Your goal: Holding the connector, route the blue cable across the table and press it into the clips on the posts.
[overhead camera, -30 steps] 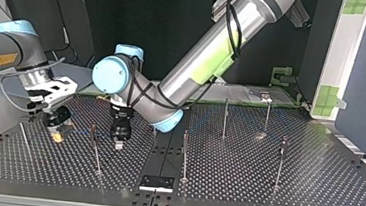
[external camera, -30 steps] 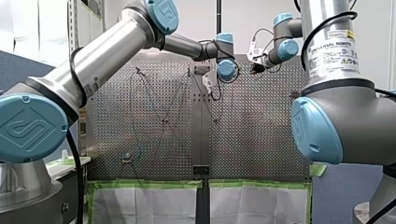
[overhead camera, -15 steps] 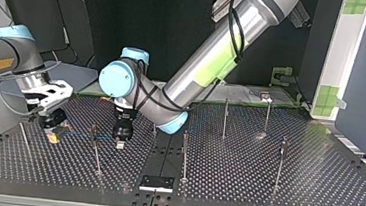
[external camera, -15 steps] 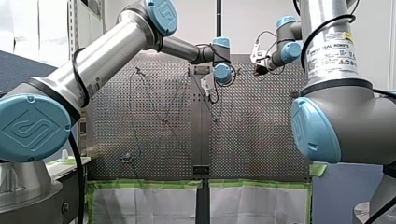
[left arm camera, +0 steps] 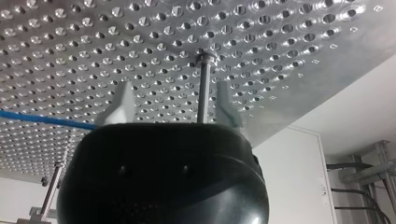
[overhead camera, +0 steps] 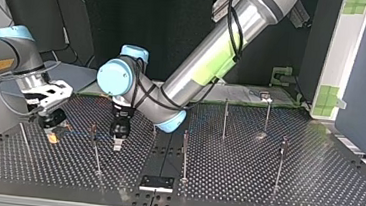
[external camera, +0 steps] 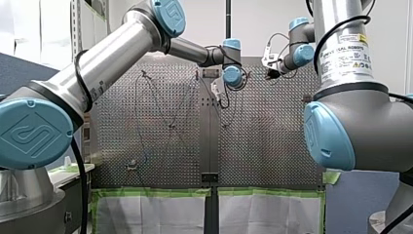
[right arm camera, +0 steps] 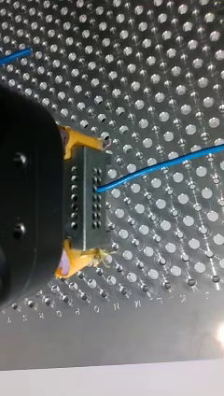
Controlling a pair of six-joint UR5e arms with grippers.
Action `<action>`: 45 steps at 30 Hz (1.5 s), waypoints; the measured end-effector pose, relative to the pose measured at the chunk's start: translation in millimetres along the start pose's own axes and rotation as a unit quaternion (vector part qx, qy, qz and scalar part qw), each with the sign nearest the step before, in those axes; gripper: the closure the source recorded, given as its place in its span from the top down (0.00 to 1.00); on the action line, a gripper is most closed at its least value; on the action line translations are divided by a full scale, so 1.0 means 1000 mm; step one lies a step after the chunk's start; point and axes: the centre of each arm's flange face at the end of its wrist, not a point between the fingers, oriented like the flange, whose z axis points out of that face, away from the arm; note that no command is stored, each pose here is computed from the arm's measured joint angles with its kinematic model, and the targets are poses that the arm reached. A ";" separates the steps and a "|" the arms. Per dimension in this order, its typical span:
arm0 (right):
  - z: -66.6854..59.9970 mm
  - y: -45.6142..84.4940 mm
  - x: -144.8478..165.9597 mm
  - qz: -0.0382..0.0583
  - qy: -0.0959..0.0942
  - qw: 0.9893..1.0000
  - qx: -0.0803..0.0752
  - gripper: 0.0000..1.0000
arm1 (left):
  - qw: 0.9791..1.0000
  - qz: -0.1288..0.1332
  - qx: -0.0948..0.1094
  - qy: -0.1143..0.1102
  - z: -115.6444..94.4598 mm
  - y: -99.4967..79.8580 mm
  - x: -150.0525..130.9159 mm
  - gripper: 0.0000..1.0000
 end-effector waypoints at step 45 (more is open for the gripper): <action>0.002 -0.003 -0.005 0.001 -0.005 1.000 0.008 0.00 | 0.999 -0.016 0.013 -0.032 -0.112 -0.019 -0.101 1.00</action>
